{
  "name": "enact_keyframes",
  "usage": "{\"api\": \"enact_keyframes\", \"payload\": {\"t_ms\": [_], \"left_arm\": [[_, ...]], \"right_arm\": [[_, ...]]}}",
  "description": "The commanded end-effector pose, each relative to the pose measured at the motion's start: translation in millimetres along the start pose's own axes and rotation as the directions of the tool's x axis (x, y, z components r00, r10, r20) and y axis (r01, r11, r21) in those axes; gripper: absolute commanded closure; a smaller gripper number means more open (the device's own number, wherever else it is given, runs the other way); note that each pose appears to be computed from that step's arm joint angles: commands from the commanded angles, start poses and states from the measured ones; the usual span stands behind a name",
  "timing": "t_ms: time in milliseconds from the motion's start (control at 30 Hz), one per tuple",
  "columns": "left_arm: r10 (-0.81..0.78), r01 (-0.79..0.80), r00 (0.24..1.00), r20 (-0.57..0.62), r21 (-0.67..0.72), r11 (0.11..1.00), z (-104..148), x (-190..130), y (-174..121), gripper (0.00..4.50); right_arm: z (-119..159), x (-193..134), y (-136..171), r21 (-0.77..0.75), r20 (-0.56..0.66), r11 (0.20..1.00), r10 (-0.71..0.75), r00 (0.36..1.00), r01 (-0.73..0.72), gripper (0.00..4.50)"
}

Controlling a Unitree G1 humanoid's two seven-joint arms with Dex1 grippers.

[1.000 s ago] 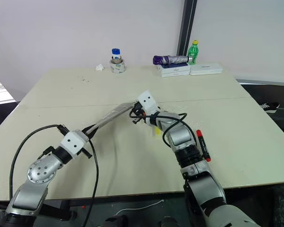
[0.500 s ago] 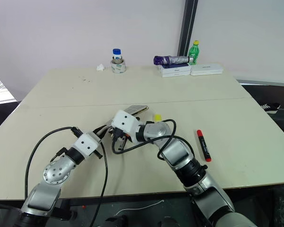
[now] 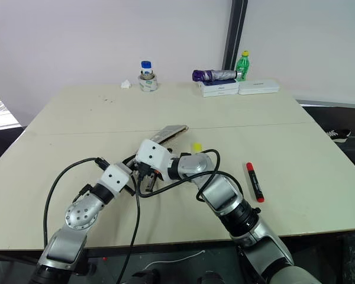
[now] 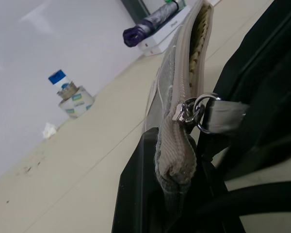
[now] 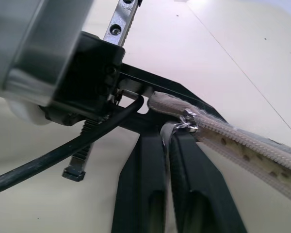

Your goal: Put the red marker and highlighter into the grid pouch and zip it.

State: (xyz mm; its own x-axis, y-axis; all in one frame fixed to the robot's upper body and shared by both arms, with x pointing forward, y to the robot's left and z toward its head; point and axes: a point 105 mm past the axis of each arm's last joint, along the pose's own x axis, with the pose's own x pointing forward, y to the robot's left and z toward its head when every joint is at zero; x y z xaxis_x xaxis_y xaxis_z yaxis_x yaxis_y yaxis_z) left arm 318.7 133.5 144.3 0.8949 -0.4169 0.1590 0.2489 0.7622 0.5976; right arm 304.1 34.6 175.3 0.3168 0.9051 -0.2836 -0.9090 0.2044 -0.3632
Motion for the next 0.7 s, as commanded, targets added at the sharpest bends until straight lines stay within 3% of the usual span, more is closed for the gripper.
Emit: {"api": "enact_keyframes", "payload": {"t_ms": [33, 100, 167, 267, 433, 700], "left_arm": [[0.071, -0.071, 0.997, 0.015, -0.026, 0.997, 6.1, 2.1, 16.1, 4.5], [0.09, -0.089, 0.996, 0.008, -0.058, 0.994, 5.0, 1.8, 21.4, 4.5], [0.093, -0.092, 0.996, 0.005, -0.095, 0.991, 4.4, 0.8, 24.6, 4.5], [0.052, -0.05, 0.999, 0.01, -0.111, 0.993, 3.5, -0.9, 23.4, 4.5], [0.042, -0.042, 0.999, -0.006, -0.087, 0.995, -2.6, -1.6, 26.3, 4.5], [0.009, -0.008, 1.0, 0.023, -0.054, 0.999, -0.1, 4.2, 19.1, 4.5]], "right_arm": [[26.6, -15.2, 0.1, -0.036, 0.092, 0.999, 0.014, 0.996, -0.011, 2.52], [20.1, -30.0, -14.7, -0.005, 0.076, 0.998, -0.067, 0.995, 0.067, 1.31], [10.7, -45.8, -26.0, 0.024, 0.045, 0.99, -0.137, 0.99, 0.136, 0.42], [-21.9, -71.8, -50.9, 0.068, -0.106, 0.941, -0.324, 0.94, 0.332, 0.42], [-64.8, -95.5, -71.9, 0.165, -0.266, 0.807, -0.517, 0.814, 0.567, 0.42], [-118.1, -108.7, -73.1, 0.269, -0.444, 0.627, -0.593, 0.672, 0.731, 0.42]]}}
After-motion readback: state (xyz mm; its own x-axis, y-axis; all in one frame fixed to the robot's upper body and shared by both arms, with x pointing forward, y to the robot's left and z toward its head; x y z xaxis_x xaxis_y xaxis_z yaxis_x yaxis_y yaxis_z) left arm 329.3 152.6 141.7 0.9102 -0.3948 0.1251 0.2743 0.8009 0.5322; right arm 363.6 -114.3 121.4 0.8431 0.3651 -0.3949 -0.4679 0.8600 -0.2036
